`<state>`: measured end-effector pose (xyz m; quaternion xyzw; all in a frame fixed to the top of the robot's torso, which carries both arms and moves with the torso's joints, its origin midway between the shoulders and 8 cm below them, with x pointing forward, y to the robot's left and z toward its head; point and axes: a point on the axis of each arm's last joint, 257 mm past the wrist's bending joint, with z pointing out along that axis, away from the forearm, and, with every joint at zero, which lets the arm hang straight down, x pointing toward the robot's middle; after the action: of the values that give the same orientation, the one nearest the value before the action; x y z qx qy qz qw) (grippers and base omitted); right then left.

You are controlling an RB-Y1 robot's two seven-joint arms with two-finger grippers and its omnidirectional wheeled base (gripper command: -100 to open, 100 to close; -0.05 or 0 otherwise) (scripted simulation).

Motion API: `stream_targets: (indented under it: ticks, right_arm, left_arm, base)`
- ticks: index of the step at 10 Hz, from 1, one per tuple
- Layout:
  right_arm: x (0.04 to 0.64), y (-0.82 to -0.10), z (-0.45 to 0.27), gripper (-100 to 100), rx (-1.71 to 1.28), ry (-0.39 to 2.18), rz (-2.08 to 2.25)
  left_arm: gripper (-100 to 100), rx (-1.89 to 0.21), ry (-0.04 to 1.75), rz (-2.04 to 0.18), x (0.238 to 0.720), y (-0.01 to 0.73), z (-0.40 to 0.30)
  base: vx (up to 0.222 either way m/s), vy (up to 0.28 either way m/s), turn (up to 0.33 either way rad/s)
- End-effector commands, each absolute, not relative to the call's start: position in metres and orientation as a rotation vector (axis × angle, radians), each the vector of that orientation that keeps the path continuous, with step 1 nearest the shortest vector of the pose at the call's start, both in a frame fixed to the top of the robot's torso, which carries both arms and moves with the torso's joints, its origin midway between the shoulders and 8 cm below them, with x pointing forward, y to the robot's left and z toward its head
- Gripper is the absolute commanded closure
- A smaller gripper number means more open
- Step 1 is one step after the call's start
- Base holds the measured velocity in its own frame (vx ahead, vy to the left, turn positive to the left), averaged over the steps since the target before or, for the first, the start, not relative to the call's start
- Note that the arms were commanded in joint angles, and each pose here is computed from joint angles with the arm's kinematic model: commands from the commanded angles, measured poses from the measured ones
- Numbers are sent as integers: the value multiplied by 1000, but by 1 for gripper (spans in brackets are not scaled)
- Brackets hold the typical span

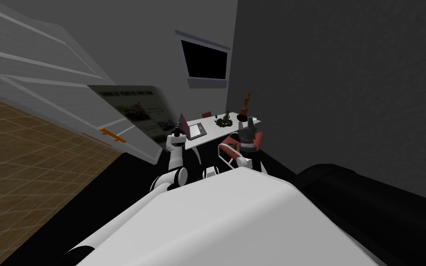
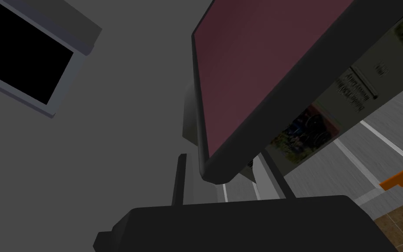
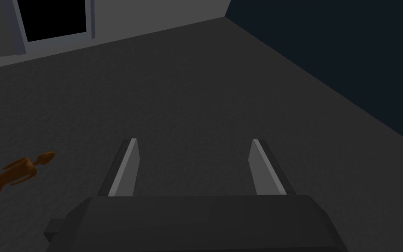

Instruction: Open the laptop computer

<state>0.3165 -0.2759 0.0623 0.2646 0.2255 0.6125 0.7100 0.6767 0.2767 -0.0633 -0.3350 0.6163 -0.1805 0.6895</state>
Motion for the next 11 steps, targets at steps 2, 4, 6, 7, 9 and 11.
stream_targets:
  ticks: [2,4,6,7,9,11]
  right_arm:
    - [317,-276,62,0,587,500,1359]
    - [317,-276,62,0,587,500,1359]
    - [317,-276,62,0,587,500,1359]
    - [317,-276,62,0,587,500,1359]
    - [317,-276,62,0,587,500,1359]
    - [317,-276,62,0,587,500,1359]
  left_arm:
    - [100,-711,1427,-424,660,254,-76]
    - [100,-688,1440,-459,650,237,-75]
    - [100,-663,1456,-489,639,222,-75]
    - [100,-663,1450,-510,635,219,-73]
    - [100,-636,1460,-551,619,202,-71]
    - [100,-608,1482,-595,605,182,-72]
  base:
    - [85,-36,186]
    - [78,-50,180]
    - [79,-44,171]
    - [78,-41,113]
    - [73,-45,175]
    - [65,-57,158]
